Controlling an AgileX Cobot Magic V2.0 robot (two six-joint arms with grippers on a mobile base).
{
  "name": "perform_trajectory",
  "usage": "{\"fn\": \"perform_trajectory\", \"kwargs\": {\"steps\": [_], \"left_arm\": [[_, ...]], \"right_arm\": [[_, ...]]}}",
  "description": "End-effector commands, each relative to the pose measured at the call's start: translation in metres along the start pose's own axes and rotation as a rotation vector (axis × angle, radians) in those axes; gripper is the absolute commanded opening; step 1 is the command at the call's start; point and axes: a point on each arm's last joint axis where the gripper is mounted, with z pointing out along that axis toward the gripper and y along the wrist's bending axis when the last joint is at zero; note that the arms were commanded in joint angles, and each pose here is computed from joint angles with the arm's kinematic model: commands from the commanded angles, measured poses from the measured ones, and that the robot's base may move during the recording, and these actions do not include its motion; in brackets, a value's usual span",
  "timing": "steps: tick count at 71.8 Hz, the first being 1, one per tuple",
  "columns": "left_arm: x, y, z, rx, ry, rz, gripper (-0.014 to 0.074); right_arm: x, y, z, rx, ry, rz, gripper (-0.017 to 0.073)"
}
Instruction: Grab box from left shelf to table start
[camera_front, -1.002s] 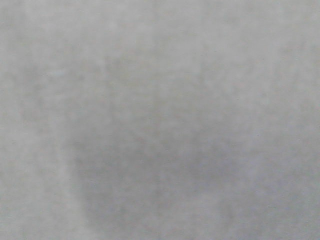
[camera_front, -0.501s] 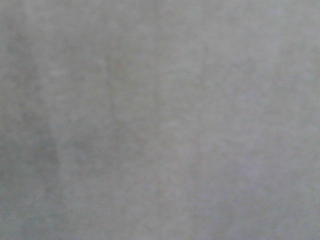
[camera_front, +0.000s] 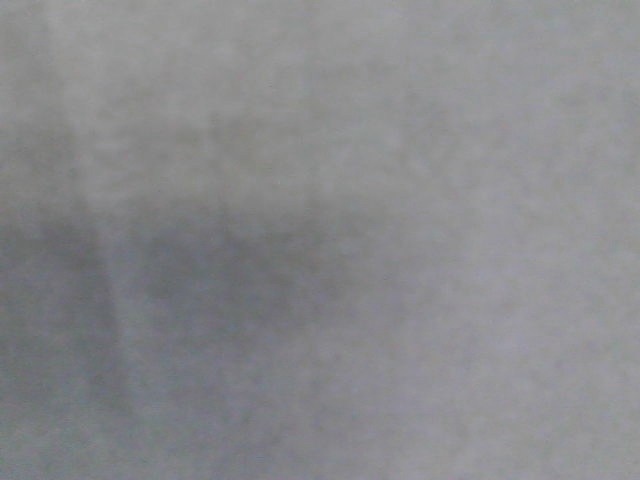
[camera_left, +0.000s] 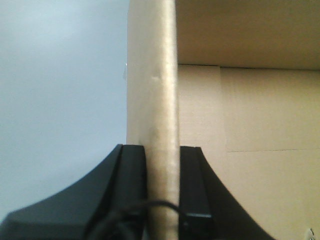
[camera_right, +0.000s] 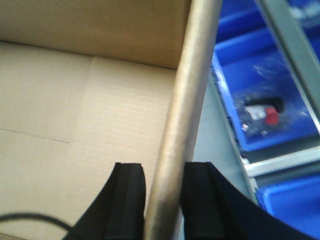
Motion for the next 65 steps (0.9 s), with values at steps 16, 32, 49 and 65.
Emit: {"fn": "perform_trajectory", "kwargs": {"steps": [16, 32, 49, 65], "left_arm": [[-0.0143, -0.0161, -0.0134, 0.162, -0.138, -0.071, -0.0104], [-0.0143, -0.0161, -0.0134, 0.162, -0.138, -0.071, -0.0104], [-0.0143, -0.0161, -0.0134, 0.162, -0.138, -0.071, -0.0104], [-0.0143, -0.0161, -0.0134, 0.162, -0.138, -0.071, -0.0104]], "right_arm": [[-0.0136, 0.0010, -0.0097, -0.007, -0.141, -0.037, 0.0067], [-0.0136, 0.0010, -0.0097, -0.007, -0.141, -0.037, 0.0067], [-0.0136, 0.0010, -0.0097, -0.007, -0.141, -0.037, 0.0067], [-0.0136, 0.0010, -0.0097, -0.007, -0.141, -0.037, 0.0067]]}}
